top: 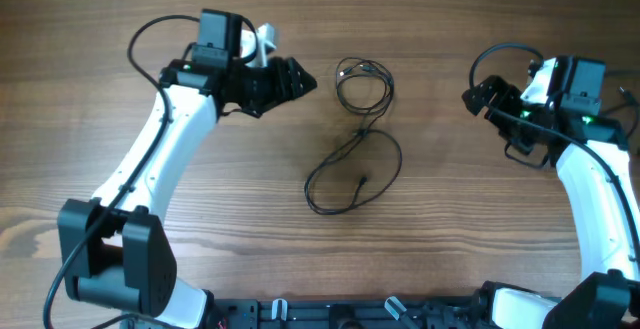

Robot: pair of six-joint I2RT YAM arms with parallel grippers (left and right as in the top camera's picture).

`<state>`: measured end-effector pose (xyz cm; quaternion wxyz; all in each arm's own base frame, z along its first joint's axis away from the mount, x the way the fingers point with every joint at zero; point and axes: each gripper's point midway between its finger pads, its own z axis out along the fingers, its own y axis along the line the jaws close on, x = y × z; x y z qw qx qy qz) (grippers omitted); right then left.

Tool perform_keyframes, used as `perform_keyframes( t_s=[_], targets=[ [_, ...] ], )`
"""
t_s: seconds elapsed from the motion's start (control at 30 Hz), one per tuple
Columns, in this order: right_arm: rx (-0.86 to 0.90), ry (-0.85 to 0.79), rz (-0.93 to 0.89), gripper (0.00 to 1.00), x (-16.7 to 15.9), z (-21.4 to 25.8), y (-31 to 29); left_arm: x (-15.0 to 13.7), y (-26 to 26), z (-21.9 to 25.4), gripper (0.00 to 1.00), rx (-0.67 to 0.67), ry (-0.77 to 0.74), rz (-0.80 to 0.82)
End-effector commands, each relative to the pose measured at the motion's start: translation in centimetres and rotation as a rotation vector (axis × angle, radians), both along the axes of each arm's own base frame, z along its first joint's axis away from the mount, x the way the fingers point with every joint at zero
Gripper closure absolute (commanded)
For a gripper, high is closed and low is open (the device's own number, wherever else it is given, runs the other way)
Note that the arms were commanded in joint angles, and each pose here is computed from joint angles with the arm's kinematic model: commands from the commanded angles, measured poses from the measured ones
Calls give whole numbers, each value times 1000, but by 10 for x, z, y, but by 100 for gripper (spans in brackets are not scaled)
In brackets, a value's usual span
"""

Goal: Untangle cables

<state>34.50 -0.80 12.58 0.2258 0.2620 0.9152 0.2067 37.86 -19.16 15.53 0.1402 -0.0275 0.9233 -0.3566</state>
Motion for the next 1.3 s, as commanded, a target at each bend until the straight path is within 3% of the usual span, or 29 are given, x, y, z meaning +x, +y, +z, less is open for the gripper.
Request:
perform_keyframes(
  t_s=[0.0, 0.27, 0.53, 0.83, 1.27],
  targets=[
    [32, 77, -69, 0, -13, -21, 1, -8, -16, -10, 37, 122, -83, -88],
    [42, 133, -70, 0, -30, -43, 4, -17, -63, -16, 34, 228, -223, -208],
    [38, 127, -65, 0, -29, -44, 4, -3, -84, -43, 32, 369, -318, -210],
    [39, 129, -65, 0, -30, -44, 4, 1, -100, -79, 33, 395, -305, -236],
    [40, 136, -65, 0, -31, -45, 5, 8, -91, -93, 38, 464, -303, -202]
  ],
)
